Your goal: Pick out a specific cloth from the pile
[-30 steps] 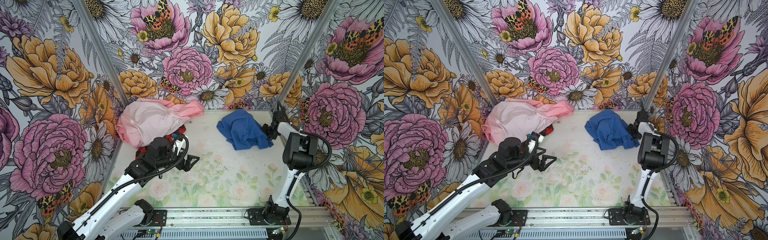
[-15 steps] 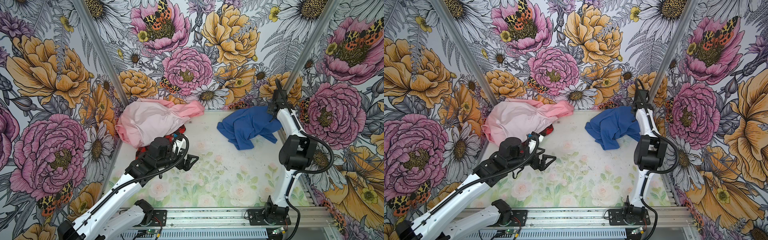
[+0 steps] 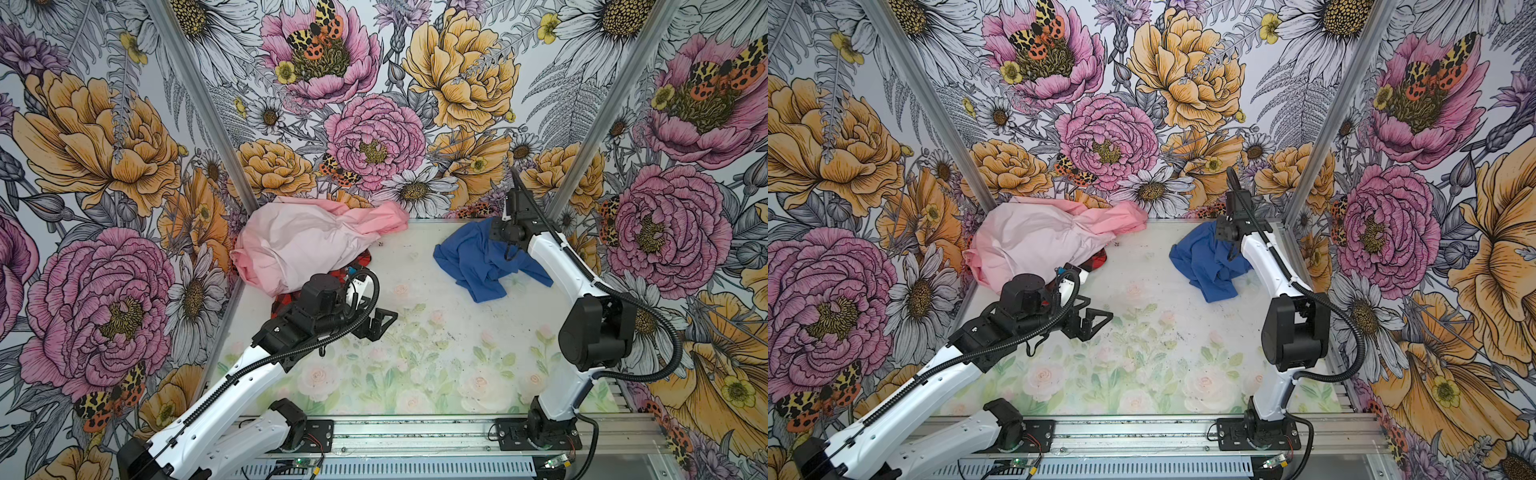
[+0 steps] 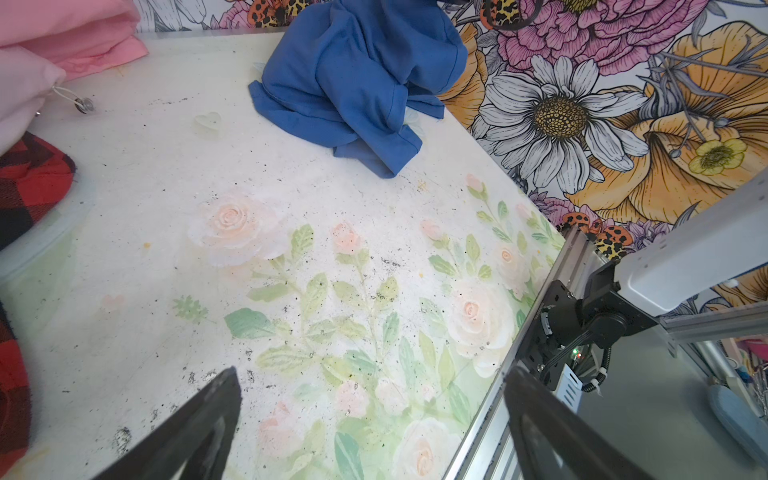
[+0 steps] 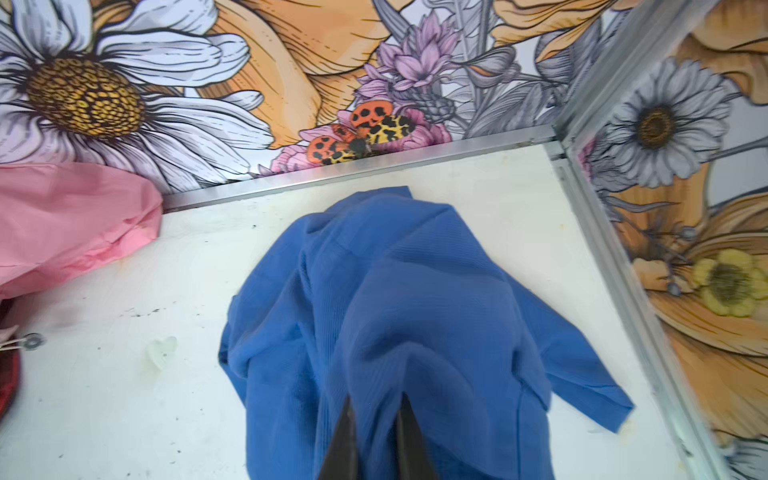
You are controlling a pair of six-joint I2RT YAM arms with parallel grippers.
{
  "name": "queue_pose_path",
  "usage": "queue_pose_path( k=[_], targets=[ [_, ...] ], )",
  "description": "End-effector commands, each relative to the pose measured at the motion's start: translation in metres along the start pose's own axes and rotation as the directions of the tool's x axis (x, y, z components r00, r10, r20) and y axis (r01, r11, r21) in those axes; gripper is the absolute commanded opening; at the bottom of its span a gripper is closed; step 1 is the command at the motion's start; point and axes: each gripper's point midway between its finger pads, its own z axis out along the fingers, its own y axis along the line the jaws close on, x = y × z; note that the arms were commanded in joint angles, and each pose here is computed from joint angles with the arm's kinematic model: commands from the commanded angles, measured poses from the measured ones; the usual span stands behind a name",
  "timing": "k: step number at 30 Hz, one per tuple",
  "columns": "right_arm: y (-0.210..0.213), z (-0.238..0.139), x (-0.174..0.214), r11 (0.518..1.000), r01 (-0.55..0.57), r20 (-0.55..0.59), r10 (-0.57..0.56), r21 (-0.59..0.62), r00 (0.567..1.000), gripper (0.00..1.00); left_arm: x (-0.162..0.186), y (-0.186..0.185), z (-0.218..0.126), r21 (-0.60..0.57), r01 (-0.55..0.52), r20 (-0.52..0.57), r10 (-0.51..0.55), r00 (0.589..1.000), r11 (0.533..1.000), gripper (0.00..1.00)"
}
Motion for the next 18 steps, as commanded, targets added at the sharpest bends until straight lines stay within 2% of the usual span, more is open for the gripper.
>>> queue_pose_path(
  k=[1,3,8,12,15,18],
  targets=[
    [0.043,0.022,0.047,0.993,-0.019,-0.105,0.007,-0.119,0.994,0.0,-0.007,-0.003,0.002,0.007,0.003,0.023,-0.003,1.0,1.0,0.99],
    [0.058,0.032,0.069,0.992,0.004,-0.12,-0.019,-0.124,0.993,0.0,-0.007,-0.004,0.001,0.009,0.003,0.025,-0.003,1.0,1.0,0.99],
    [0.082,0.081,0.129,0.99,-0.031,-0.262,-0.007,-0.14,0.965,0.0,-0.005,-0.001,0.002,-0.001,0.004,0.022,-0.004,1.0,1.0,0.99],
    [0.056,0.109,0.147,0.992,-0.124,-0.315,0.106,-0.038,0.943,0.0,-0.004,-0.002,-0.001,0.002,0.012,0.028,-0.012,1.0,1.0,0.99],
    [0.03,0.128,0.152,0.967,-0.252,-0.372,0.228,-0.016,0.899,0.0,-0.005,-0.002,-0.005,-0.001,0.01,0.043,-0.01,0.999,1.0,0.99],
    [-0.007,0.129,0.135,0.944,-0.329,-0.347,0.316,0.024,0.883,0.0,-0.005,0.0,-0.007,-0.007,0.014,0.043,-0.014,0.999,1.0,0.99]
  ],
)
